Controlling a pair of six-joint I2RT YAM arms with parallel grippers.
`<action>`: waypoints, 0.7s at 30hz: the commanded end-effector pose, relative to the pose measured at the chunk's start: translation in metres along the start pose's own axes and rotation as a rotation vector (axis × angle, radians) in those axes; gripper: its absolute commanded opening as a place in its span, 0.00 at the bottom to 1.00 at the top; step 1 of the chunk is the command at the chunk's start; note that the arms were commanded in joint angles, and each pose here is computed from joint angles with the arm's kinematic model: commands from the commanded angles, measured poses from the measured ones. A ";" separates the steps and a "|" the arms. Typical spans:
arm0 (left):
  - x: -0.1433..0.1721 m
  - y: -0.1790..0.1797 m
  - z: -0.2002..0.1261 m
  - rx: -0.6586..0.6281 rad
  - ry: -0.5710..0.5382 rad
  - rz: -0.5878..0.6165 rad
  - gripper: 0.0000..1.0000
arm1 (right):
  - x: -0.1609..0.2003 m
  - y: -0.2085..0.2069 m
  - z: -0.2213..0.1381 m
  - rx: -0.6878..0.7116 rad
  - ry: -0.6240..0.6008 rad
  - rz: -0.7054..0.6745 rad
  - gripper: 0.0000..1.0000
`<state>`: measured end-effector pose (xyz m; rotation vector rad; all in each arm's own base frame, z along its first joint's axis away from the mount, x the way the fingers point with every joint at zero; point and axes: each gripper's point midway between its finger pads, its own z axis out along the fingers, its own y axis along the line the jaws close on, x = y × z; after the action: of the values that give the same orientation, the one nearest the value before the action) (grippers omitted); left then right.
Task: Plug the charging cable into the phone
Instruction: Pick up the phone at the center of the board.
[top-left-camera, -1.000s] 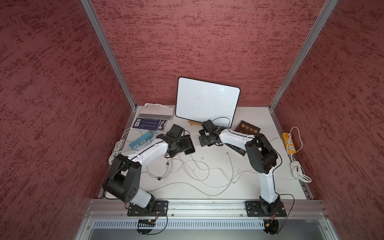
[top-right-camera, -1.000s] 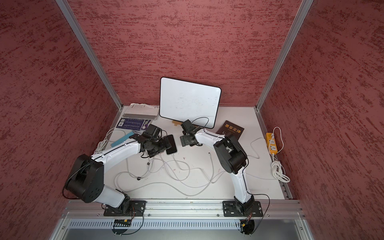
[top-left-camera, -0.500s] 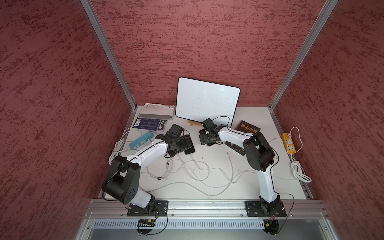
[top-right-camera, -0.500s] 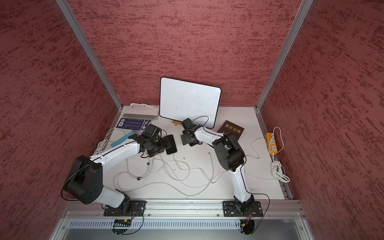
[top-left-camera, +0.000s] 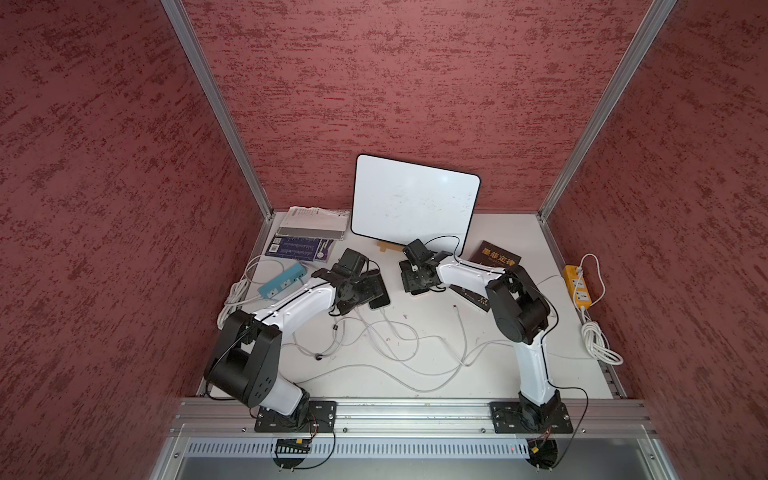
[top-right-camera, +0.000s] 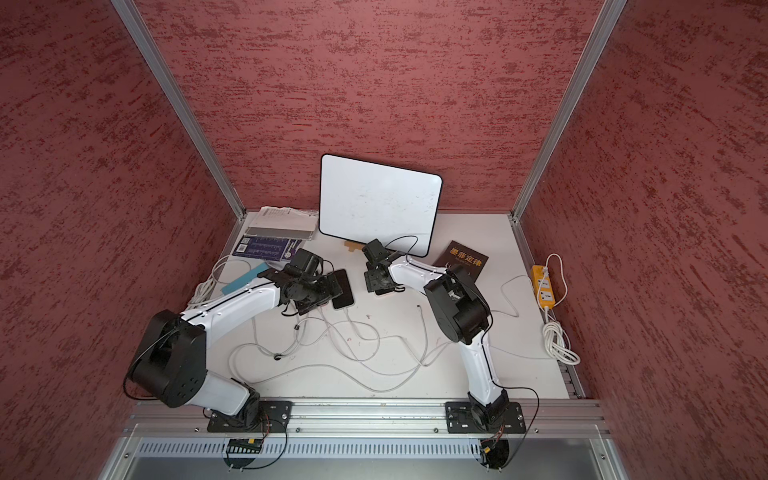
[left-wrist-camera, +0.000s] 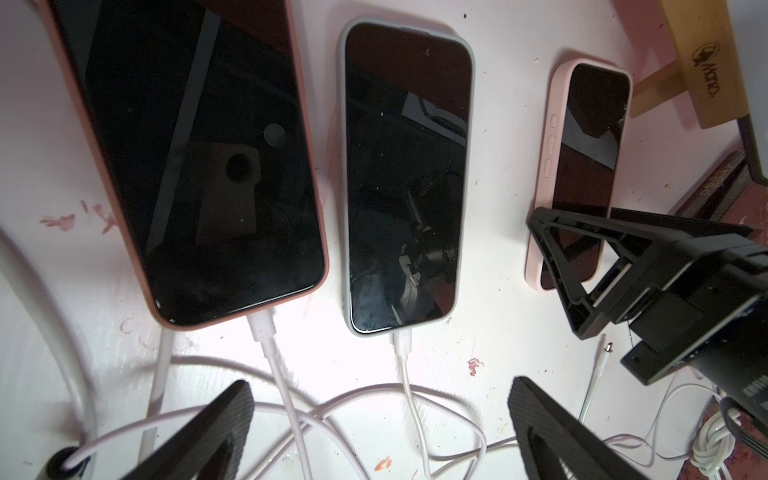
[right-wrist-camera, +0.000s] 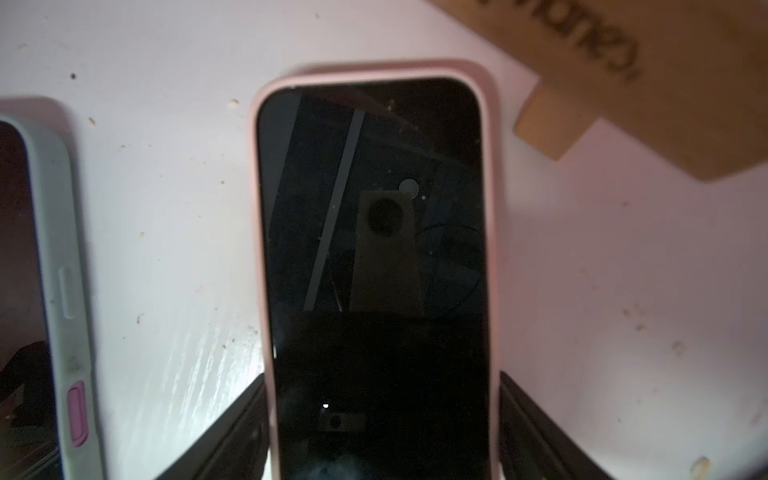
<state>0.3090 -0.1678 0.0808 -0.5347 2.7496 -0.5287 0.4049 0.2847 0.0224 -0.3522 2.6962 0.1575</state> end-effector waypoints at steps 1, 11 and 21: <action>0.002 0.003 0.008 0.002 0.004 -0.020 0.96 | 0.020 0.021 -0.005 -0.010 0.014 -0.045 0.57; -0.004 -0.014 -0.001 0.098 -0.010 -0.039 0.85 | 0.010 0.055 -0.067 -0.250 -0.168 -0.029 0.50; -0.010 -0.048 0.001 0.225 0.004 -0.049 0.83 | 0.016 0.090 -0.097 -0.513 -0.197 -0.015 0.48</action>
<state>0.3203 -0.1930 0.0907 -0.5649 2.6841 -0.7642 0.3269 0.3284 0.0682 -0.4648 2.5611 0.6311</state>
